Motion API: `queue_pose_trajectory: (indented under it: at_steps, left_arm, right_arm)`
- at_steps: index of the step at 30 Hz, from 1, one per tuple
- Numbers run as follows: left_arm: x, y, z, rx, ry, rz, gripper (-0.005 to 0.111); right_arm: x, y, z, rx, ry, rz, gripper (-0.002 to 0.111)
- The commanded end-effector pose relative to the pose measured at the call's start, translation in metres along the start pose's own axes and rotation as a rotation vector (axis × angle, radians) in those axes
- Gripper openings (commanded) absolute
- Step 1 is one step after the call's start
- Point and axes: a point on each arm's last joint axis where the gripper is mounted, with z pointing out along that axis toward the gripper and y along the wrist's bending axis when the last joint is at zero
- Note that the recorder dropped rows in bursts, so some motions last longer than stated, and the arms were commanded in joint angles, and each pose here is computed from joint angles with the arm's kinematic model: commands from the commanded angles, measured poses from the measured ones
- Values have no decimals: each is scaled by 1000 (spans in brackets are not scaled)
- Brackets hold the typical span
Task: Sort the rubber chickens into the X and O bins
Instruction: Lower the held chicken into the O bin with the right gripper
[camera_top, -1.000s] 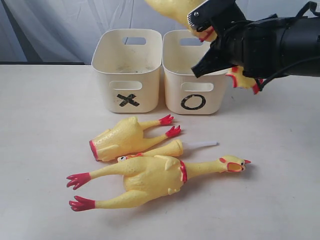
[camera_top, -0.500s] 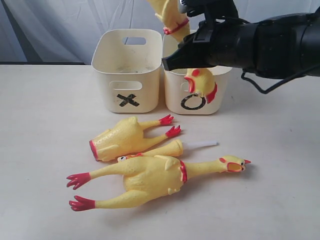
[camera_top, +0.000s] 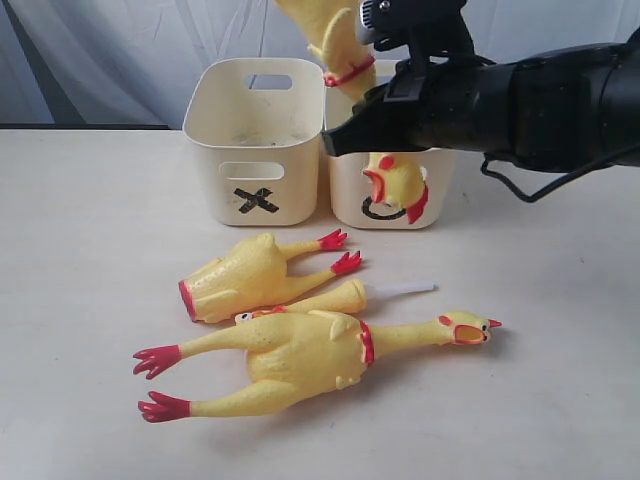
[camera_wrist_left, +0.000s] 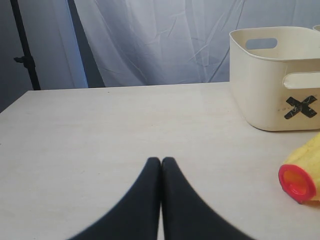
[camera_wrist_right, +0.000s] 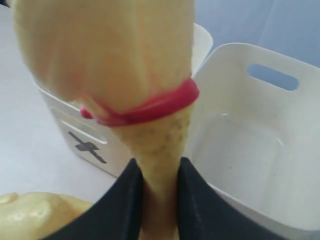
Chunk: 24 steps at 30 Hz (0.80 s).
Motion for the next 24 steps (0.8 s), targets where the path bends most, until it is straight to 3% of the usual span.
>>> queue_pose_trajectory:
  at_steps: [1,6,16,24]
  left_arm:
    - [-1,0,0,-2,-16,-4,0]
    - [-1,0,0,-2,-16,-4,0]
    - [-1,0,0,-2,-16,-4,0]
    - [-1,0,0,-2,-16,-4,0]
  right_arm:
    - [-5,4,-4,-73,-27,101,-1]
    - [-1,-3,-5,-166,14,221,-1]
    - [15,-28,-8,-137,178,318,-1]
    - [20,-32,-10,-146,228,348,-1]
